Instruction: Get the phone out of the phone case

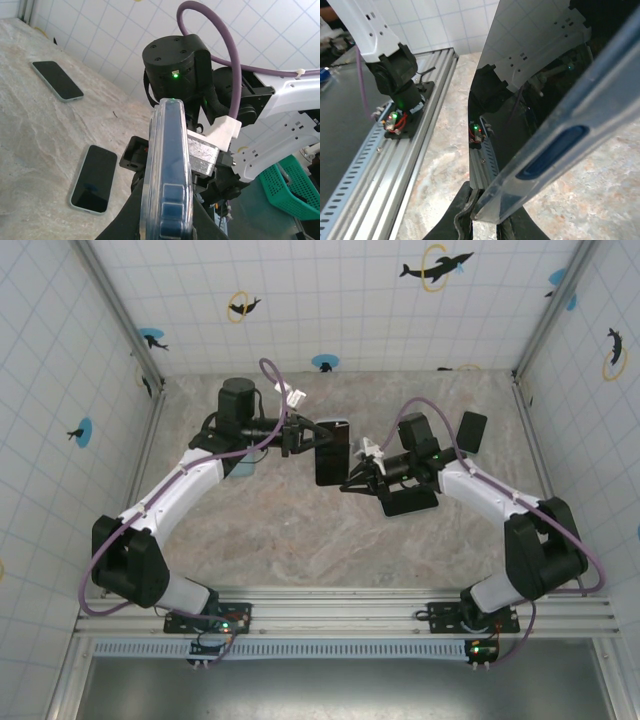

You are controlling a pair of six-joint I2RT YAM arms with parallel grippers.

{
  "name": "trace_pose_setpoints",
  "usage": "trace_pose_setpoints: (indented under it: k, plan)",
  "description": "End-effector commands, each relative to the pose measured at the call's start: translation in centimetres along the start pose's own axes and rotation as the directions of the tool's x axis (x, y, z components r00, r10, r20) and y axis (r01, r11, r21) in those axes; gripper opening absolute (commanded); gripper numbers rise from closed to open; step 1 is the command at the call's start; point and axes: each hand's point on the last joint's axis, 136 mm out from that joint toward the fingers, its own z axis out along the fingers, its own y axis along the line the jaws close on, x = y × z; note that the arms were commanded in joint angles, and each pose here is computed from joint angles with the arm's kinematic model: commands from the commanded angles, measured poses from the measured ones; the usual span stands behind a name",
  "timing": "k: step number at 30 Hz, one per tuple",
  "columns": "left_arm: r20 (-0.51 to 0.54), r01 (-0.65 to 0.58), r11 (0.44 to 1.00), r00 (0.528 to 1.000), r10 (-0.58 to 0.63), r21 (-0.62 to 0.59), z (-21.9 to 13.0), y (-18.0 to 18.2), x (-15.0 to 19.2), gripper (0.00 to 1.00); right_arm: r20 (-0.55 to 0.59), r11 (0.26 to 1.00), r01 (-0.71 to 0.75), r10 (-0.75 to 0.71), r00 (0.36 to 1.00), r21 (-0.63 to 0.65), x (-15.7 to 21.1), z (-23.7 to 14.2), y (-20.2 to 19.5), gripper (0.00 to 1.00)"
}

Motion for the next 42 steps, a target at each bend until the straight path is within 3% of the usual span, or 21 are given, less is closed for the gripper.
trace_pose_setpoints:
  k: [1,12,18,22,27,30,36,42]
  plan:
    - [-0.017,0.097,0.993,0.995,-0.096,0.066,-0.6,-2.5,-0.3,0.0,-0.056,0.959,0.193,-0.185,0.981,0.209,-2.0,-1.0,-3.2,0.04]
    - [-0.04,0.151,0.986,0.988,-0.149,0.07,-0.5,-2.6,1.0,0.0,-0.021,0.813,0.375,-0.409,0.912,0.446,-6.6,-2.7,-4.7,0.02]
    - [-0.037,0.136,0.99,0.99,-0.134,0.045,-0.2,-2.3,1.2,0.0,0.087,0.876,0.342,-0.392,0.916,0.339,-8.3,-2.3,-2.8,0.02]
    - [0.018,0.071,0.997,0.997,-0.071,0.015,-0.8,-2.3,-0.4,0.0,0.069,0.925,0.258,-0.288,0.955,0.28,-6.7,-2.2,-2.8,0.05]
    - [0.065,-0.077,0.997,0.995,0.076,0.01,-1.5,-3.8,-2.4,0.0,0.043,0.973,0.125,-0.136,0.99,0.196,-3.4,-1.9,-1.4,0.36]
    - [0.089,-0.116,0.993,0.989,0.117,-0.006,-2.5,-3.5,-3.5,0.0,0.056,0.986,0.076,-0.085,0.995,0.148,-2.5,-1.9,-0.1,0.43]
    - [0.085,-0.123,0.992,0.989,0.122,0.015,-2.2,-3.2,-3.6,0.0,0.144,0.998,0.056,-0.06,0.988,0.028,-3.7,-1.5,1.8,0.45]
    - [0.088,-0.132,0.991,0.988,0.13,0.016,-2.3,-3.3,-3.6,0.0,0.157,0.999,0.043,-0.044,0.987,0.009,-4.4,-1.0,1.1,0.43]
